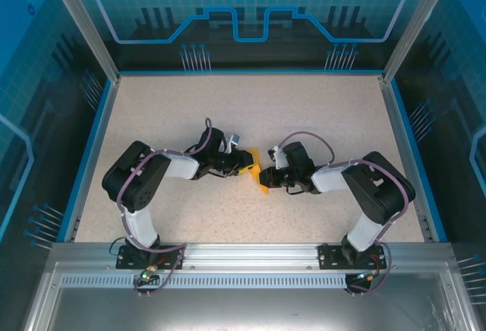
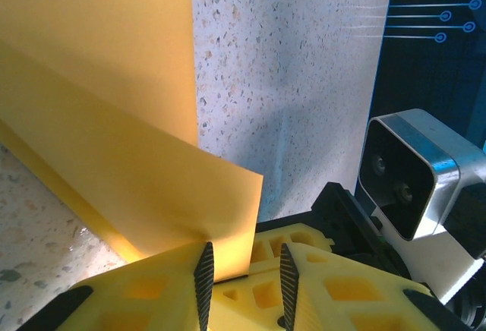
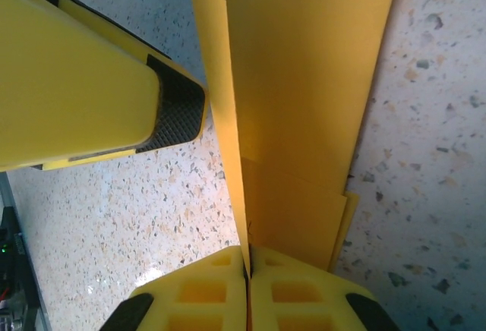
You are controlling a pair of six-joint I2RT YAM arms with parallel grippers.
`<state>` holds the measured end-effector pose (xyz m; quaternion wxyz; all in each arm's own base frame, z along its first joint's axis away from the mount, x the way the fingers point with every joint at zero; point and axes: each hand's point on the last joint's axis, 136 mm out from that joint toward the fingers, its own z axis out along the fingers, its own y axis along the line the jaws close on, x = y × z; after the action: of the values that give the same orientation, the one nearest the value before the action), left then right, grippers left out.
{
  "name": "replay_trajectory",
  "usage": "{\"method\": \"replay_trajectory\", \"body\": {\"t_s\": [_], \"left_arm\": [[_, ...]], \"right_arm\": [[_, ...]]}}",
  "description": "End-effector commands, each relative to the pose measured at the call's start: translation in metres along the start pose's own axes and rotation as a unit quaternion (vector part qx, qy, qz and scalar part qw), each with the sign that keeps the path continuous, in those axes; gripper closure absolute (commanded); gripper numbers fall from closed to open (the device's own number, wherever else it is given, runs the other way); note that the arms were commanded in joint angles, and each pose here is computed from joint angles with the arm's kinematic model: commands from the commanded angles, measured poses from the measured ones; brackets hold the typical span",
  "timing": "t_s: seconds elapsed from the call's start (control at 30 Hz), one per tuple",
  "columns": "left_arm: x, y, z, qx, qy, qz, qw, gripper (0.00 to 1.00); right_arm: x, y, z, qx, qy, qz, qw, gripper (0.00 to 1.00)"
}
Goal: Fold a paper plane with a square sheet of paper (pick it up from the middle)
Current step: Fold the wing for the fifth time at the center of the table.
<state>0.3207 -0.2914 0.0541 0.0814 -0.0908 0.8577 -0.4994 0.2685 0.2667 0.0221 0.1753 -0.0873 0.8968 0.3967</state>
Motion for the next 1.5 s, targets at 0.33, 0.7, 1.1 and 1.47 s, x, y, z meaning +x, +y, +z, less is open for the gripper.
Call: {"method": "replay_trajectory", "body": {"t_s": [0.33,0.7,1.1,1.47], "left_arm": [[0.015,0.008,0.006,0.002,0.019,0.008,1.000,0.69],[0.012,0.009,0.013,0.005,0.023,0.006,1.000,0.70],[0.012,0.009,0.019,0.013,0.027,0.011,0.999,0.70],[0.007,0.001,0.013,0.013,0.009,0.026,1.000,0.72]], "right_arm": [[0.003,-0.015,0.004,-0.003,0.016,0.059,0.998,0.93],[0.007,-0.019,0.006,0.000,0.028,0.065,0.998,0.91],[0.012,-0.028,0.008,0.021,0.043,0.058,0.997,0.88],[0.025,-0.042,0.012,0.079,0.067,0.036,0.994,0.90]]}}
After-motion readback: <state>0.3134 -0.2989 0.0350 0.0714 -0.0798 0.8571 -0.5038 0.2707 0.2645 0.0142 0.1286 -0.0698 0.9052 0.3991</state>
